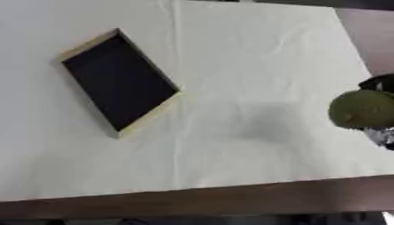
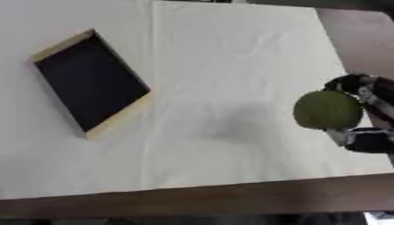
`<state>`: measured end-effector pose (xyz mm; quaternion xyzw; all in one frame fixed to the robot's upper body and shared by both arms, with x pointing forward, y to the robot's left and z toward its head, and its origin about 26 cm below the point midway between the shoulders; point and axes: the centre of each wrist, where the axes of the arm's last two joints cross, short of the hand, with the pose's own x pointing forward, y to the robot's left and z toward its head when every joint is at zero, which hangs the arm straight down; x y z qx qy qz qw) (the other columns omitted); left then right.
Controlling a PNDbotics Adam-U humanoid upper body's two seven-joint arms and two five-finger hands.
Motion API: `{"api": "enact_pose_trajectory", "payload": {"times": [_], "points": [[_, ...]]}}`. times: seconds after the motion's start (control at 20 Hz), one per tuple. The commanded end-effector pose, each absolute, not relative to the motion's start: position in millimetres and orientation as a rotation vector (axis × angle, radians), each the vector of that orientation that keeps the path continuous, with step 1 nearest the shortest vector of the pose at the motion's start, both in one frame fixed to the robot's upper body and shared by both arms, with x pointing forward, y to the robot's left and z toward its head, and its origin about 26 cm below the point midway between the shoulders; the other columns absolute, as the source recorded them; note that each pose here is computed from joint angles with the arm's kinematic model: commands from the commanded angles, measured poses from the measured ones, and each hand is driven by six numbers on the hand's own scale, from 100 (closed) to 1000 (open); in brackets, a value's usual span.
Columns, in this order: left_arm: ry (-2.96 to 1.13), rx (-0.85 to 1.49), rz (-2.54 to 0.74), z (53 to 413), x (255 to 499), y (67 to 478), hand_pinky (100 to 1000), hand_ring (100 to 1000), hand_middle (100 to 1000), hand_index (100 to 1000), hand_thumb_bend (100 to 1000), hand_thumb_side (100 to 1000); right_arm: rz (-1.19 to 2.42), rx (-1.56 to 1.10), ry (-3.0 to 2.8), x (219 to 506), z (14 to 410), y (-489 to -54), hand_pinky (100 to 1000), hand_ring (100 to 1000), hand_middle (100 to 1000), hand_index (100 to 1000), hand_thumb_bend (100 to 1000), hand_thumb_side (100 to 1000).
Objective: Pick up objects on the table and place them in the box.
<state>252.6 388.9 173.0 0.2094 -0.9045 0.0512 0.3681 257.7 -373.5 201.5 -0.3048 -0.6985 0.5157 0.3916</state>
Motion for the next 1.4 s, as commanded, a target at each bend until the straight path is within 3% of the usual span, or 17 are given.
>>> {"api": "enact_pose_trajectory", "payload": {"times": [0.05,0.8,1.4], "points": [[-2.357,0.537,0.111,183,252,388,684,693,722,744,100,604,1.370,-0.787,-1.854,263,234,-367,808,792,466,721,100,100],[-2.367,0.466,0.096,185,257,381,685,694,723,744,100,607,1.461,-0.693,-2.098,291,332,-284,772,760,456,709,100,100],[-2.366,0.412,0.088,184,259,376,686,694,723,744,100,604,1.554,-0.632,-2.299,332,354,-183,739,734,456,695,100,100]]}}
